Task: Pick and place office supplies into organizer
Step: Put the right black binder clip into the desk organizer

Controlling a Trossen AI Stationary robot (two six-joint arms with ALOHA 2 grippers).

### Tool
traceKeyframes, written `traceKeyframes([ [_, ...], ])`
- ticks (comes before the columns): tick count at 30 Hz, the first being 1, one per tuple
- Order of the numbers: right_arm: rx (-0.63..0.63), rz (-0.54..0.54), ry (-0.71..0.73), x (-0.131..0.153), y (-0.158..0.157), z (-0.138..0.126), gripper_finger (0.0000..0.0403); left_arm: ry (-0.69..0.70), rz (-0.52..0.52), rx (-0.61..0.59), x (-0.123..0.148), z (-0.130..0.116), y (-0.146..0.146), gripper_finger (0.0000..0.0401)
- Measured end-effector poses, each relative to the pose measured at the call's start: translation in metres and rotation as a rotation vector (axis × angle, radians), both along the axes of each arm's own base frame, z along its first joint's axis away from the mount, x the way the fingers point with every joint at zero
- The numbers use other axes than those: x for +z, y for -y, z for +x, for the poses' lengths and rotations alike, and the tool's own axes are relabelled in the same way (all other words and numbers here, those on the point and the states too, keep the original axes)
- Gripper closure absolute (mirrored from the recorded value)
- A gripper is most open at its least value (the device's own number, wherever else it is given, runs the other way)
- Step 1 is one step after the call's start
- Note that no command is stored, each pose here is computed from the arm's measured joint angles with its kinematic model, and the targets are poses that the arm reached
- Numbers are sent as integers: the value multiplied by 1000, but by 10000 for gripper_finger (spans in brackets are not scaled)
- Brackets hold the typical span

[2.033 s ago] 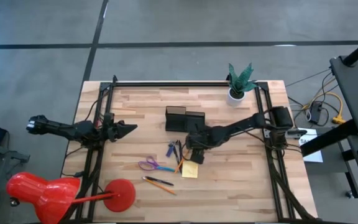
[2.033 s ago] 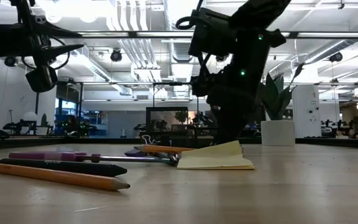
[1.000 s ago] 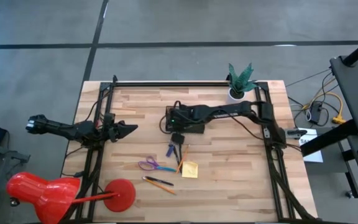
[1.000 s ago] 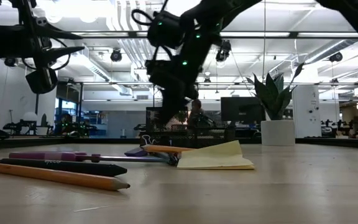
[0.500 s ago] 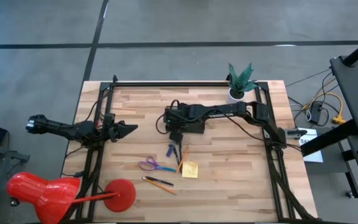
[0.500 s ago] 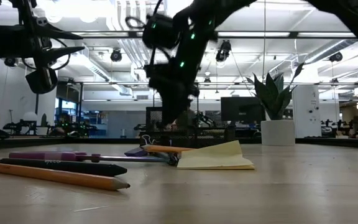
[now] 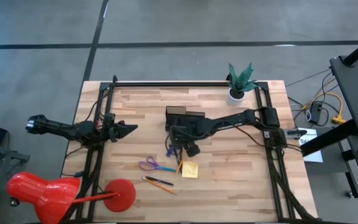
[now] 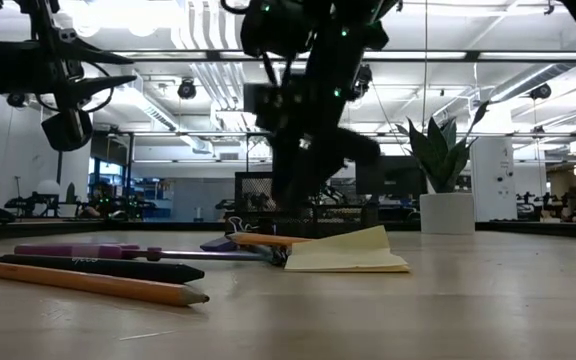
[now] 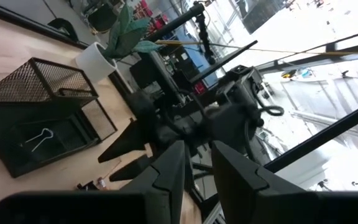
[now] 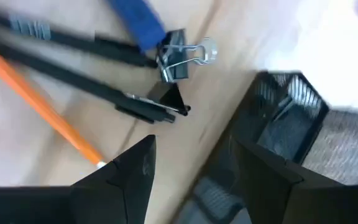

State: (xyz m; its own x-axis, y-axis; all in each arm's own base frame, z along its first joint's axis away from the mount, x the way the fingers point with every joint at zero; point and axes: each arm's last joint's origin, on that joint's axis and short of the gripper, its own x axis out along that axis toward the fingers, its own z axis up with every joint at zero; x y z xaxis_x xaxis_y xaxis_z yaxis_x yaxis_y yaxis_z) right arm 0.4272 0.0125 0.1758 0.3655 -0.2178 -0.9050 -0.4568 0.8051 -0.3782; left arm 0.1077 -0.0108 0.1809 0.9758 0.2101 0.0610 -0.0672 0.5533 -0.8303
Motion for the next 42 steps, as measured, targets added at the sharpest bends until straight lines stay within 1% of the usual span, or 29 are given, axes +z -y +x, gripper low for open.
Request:
traceKeyframes([
  [1, 29, -15, -7, -2, 0, 1, 208, 1, -1, 0, 0, 0, 0, 335],
  [2, 28, 7, -10, -3, 3, 1, 208, 2, -1, 0, 0, 0, 0, 335],
  [5, -9, 118, 16, 2, 8, 3, 207, -5, 1, 0, 0, 0, 0, 335],
  [9, 69, 115, 19, 3, 6, 4, 207, -10, 2, 0, -1, 1, 0, 335],
  [12, 106, 176, 35, 4, 3, 6, 207, -8, 3, 1, -1, 1, 0, 335],
  [14, 157, 212, 31, 4, 3, 6, 207, -9, 3, 1, -1, 1, 0, 335],
  [16, 244, 198, 27, 4, 3, 6, 207, -9, 4, 1, -1, 1, 0, 335],
  [18, 296, 174, 46, 5, 2, 8, 207, -11, 4, 1, -1, 1, 0, 335],
  [21, 303, 174, 54, 4, 4, 10, 207, -11, 4, 2, -1, 1, 0, 335],
  [26, 374, 130, 33, -6, 9, 12, 207, -9, 3, 4, -1, 1, 0, 335],
  [31, 388, 123, 6, -19, 16, 14, 215, -7, 0, 4, -1, 1, 0, 335],
  [37, 385, 105, -1, -23, 26, 15, 231, -5, -3, 4, 0, 1, 0, 335],
  [42, 373, 101, -9, -25, 29, 15, 252, -5, -3, 4, 0, 1, 0, 335],
])
